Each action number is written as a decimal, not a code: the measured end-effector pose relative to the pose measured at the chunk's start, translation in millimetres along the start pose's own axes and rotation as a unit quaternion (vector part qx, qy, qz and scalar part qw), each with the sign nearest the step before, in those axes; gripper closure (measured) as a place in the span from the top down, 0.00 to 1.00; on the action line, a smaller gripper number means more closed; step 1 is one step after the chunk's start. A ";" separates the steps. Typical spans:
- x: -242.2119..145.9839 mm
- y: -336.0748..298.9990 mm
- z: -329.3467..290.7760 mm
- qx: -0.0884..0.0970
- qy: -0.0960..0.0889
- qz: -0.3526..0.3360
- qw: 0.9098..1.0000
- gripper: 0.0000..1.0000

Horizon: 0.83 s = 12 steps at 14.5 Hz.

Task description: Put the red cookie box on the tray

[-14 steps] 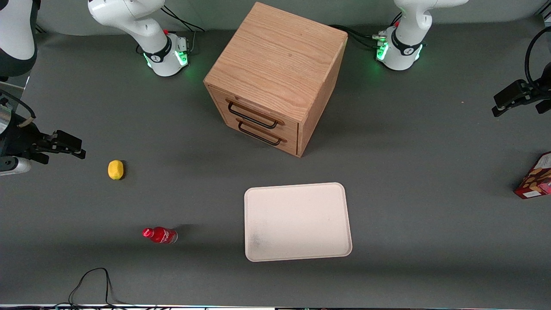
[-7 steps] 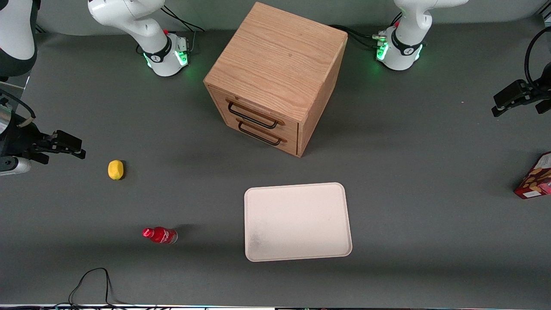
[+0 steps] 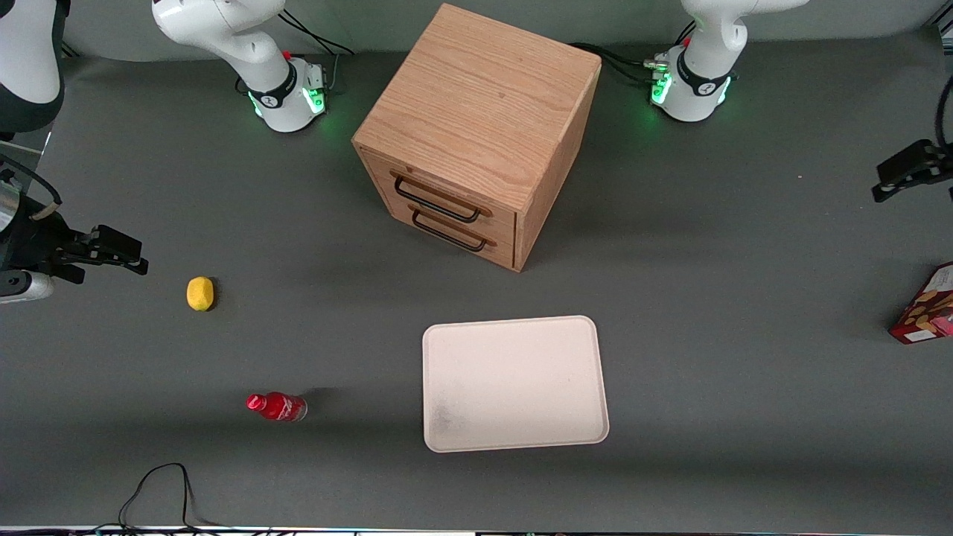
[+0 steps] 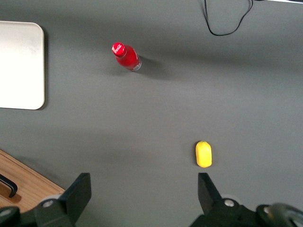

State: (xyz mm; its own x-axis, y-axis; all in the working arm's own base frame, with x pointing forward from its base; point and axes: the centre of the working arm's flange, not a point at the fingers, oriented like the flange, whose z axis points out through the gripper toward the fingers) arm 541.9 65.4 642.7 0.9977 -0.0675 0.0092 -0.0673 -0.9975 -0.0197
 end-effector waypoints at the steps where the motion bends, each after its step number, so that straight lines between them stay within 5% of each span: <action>1: -1.9 -23.3 3.2 0.001 0.001 0.010 1.000 1.00; 8: -33.2 -207.4 45.6 0.021 0.021 0.142 0.989 1.00; 12: -51.7 -290.4 85.9 0.022 0.011 0.264 0.964 1.00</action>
State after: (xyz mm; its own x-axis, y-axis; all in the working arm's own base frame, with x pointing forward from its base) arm 510.7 360.2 562.0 0.8240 -0.5665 0.0082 -0.5647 -0.8223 -0.0702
